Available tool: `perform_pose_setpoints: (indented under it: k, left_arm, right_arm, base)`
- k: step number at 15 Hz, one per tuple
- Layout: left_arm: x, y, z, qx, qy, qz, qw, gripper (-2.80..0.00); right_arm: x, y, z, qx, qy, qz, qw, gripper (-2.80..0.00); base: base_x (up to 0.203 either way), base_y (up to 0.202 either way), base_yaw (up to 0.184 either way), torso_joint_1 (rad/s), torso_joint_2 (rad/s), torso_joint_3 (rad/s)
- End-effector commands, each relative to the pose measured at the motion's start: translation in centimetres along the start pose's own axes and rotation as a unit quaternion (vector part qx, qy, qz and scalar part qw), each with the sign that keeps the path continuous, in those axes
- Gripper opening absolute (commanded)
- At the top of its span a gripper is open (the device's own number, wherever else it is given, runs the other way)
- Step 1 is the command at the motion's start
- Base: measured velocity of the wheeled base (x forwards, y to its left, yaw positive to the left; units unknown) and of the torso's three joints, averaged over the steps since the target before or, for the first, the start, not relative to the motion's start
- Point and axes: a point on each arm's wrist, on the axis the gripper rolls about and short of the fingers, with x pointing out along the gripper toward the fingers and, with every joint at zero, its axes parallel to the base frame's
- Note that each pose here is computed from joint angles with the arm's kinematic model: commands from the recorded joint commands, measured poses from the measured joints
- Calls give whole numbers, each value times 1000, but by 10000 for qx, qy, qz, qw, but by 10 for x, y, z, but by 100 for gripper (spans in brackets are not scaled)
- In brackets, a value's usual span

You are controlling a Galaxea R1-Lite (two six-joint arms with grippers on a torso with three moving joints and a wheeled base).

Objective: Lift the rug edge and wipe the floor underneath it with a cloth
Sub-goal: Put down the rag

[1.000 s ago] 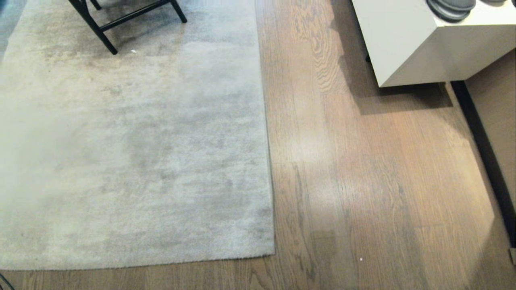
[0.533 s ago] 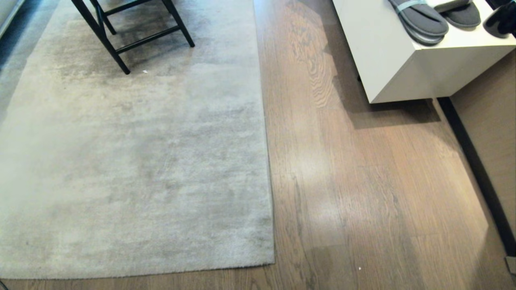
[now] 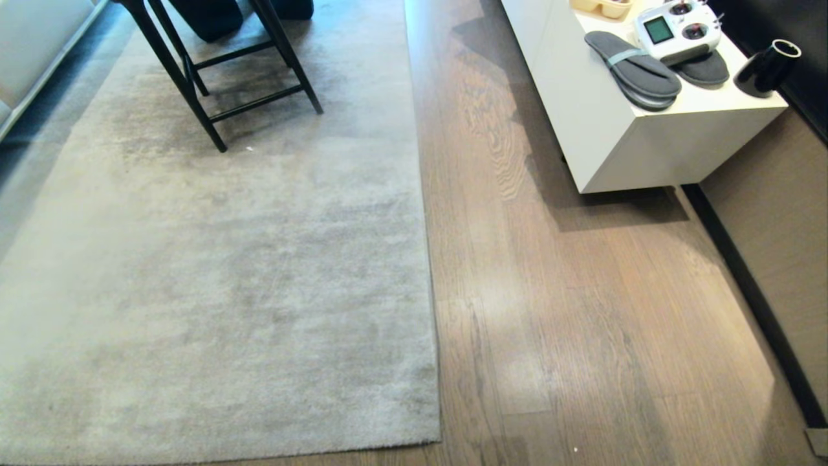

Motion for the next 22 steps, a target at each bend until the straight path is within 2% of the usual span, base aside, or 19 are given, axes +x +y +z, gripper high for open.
perform_pose_setpoints:
  k: [1, 22]
  left_arm:
    - [0, 0, 0, -7, -1, 6, 10000, -280]
    - [0, 0, 0, -7, -5, 6, 10000, -280]
  right_arm:
    - [0, 0, 0, -2, 4, 5, 10000, -280]
    - [0, 0, 0, -2, 5, 5, 10000, -280]
  base:
    - [0, 0, 0, 1, 7, 203]
    - [0, 0, 0, 3, 2, 202]
